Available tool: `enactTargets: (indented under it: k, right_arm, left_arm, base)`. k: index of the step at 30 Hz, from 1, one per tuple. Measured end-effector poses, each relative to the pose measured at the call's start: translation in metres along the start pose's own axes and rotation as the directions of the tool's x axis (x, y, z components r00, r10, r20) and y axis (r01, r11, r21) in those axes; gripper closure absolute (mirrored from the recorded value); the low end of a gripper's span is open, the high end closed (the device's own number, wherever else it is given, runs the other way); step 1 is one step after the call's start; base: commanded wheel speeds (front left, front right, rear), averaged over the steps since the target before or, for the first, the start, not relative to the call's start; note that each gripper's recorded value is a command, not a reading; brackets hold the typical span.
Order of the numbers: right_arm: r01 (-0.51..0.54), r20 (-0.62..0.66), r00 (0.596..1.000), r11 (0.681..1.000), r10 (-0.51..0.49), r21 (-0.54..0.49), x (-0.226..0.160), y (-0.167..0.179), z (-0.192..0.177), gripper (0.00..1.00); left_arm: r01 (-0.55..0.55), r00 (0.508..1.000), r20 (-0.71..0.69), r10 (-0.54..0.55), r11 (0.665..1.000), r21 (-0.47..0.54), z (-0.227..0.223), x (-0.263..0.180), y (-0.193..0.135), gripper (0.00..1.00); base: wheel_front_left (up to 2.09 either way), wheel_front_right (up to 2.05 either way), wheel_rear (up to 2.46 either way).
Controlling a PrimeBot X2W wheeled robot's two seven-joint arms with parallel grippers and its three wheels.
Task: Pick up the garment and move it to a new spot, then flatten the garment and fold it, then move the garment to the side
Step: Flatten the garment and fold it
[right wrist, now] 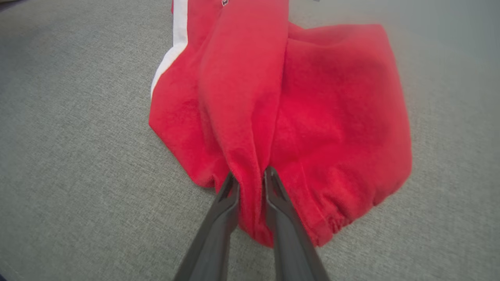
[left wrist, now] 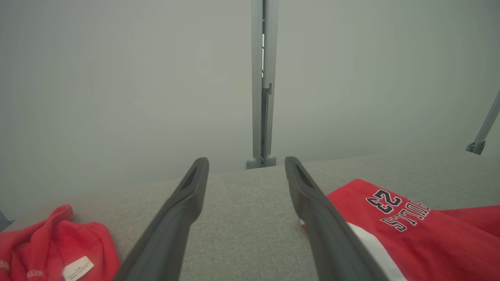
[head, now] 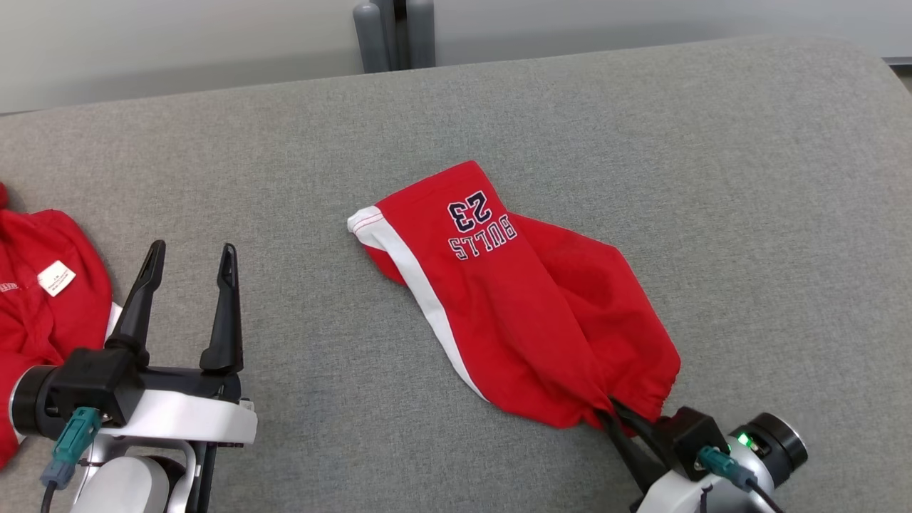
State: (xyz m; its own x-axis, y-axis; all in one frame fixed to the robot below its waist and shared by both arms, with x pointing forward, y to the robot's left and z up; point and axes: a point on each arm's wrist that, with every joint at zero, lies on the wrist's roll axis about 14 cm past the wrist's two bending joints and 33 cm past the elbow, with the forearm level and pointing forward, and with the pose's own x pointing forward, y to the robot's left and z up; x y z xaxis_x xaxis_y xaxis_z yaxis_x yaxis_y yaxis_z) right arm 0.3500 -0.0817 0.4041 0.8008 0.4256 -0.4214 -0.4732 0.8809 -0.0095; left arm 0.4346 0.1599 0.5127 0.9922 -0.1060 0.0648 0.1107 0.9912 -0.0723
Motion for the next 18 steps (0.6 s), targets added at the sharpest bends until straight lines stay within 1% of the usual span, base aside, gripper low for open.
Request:
enactTargets:
  k: [5,8,10,12,14,18]
  right_arm:
    - [-0.049,-0.002,0.999,0.996,0.050,0.070,0.000,0.001,0.015,1.00]
    - [-0.101,-0.004,0.995,0.979,0.103,0.175,-0.005,0.005,0.030,1.00]
    - [-0.115,-0.008,0.993,0.975,0.119,0.188,-0.008,0.004,0.036,1.00]
    - [-0.144,-0.022,0.988,0.964,0.153,0.222,-0.014,0.002,0.047,1.00]
    - [-0.182,-0.047,0.979,0.949,0.200,0.257,-0.022,0.004,0.054,1.00]
    - [-0.246,-0.004,0.964,0.893,0.267,0.376,-0.033,0.003,0.081,1.00]
  left_arm:
    - [-0.001,1.000,-0.003,0.001,1.000,-0.006,-0.003,0.002,0.000,0.00]
    - [0.001,1.000,0.004,-0.001,1.000,-0.010,-0.002,0.004,-0.001,0.00]
    - [0.003,1.000,0.005,-0.003,1.000,-0.010,-0.001,0.005,-0.001,0.00]
    - [0.005,1.000,0.010,-0.005,1.000,-0.010,0.000,0.006,-0.002,0.00]
    - [0.008,1.000,0.013,-0.008,1.000,-0.011,0.000,0.006,-0.003,0.00]
    - [0.009,1.000,0.016,-0.009,1.000,-0.012,0.000,0.008,-0.003,0.00]
  base:
    - [0.00,0.00,0.00]
    - [0.00,0.00,0.00]
    - [0.00,0.00,0.00]
    - [0.00,0.00,0.00]
    - [0.00,0.00,0.00]
    - [0.00,0.00,0.00]
